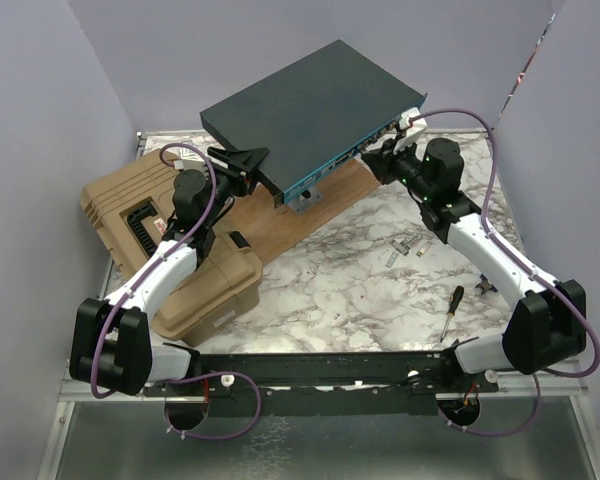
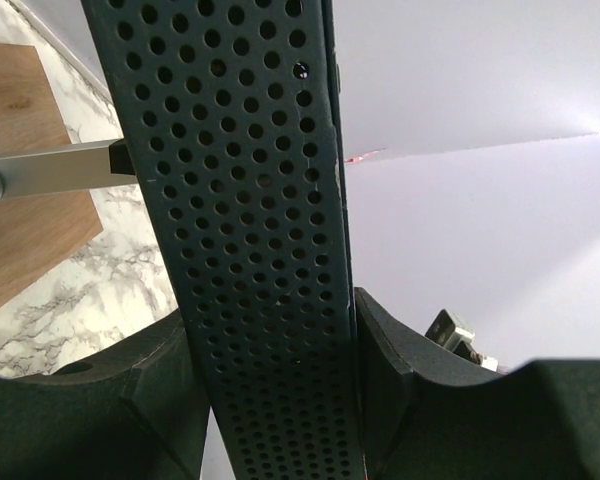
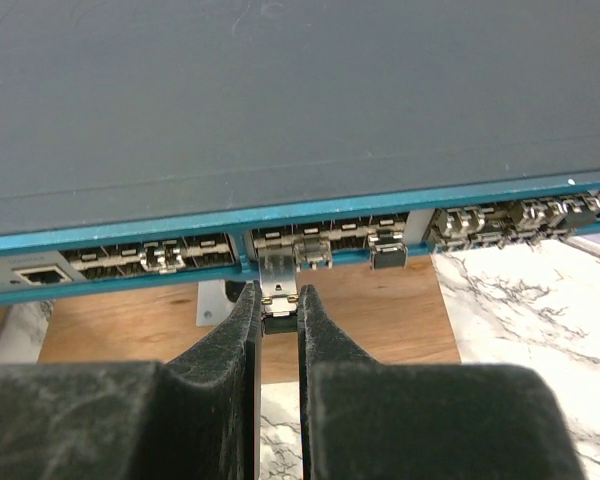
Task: Insert the plug into the switch port
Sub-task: Insert the plug into the switch port, then pick up the plug from the center of the board.
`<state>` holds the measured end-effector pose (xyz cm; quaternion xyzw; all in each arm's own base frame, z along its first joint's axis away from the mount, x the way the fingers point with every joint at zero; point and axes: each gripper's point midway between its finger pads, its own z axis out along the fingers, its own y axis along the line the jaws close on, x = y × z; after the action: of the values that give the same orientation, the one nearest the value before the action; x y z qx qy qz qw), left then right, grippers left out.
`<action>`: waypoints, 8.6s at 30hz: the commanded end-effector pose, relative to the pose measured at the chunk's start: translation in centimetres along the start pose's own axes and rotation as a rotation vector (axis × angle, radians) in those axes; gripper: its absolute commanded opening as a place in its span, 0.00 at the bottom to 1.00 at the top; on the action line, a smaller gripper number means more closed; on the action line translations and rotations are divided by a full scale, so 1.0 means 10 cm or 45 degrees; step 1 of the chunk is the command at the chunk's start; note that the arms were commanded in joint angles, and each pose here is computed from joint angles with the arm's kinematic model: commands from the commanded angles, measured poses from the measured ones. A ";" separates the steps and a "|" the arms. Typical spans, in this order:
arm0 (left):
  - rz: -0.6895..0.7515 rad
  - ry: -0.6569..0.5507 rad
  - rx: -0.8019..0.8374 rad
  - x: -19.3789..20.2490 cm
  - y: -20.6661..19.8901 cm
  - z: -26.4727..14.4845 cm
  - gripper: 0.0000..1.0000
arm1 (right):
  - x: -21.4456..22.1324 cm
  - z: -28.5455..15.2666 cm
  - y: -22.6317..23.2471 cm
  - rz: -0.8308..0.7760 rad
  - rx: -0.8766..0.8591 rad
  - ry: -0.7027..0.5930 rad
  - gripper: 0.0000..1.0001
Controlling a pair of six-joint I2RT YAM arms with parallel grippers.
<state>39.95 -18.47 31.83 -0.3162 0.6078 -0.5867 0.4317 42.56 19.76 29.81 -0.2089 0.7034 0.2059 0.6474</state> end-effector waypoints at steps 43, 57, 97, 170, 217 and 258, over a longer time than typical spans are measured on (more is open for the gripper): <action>0.087 -0.018 0.020 0.00 -0.08 -0.06 0.18 | -0.07 -0.15 -0.03 0.104 0.009 -0.047 0.01; 0.089 -0.017 0.019 0.00 -0.08 -0.05 0.18 | -0.15 -0.07 0.00 0.102 -0.034 -0.081 0.01; 0.141 -0.012 0.011 0.00 -0.09 -0.09 0.14 | -0.15 0.34 0.10 0.188 -0.171 -0.030 0.01; 0.710 -0.120 -0.118 -0.11 -0.34 -0.58 0.99 | 2.76 -0.68 0.08 0.843 0.530 0.928 0.63; 0.732 -0.155 -0.129 -0.14 -0.35 -0.60 0.99 | 2.50 -0.15 0.28 0.653 0.306 0.936 0.59; 0.766 -0.163 -0.124 -0.13 -0.37 -0.63 0.99 | 2.80 -0.85 0.23 0.673 0.233 1.108 0.55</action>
<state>34.67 -15.41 34.16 -0.1781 0.6812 -0.3894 0.5938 34.43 16.16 2.79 -0.0303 0.9498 0.1793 0.2544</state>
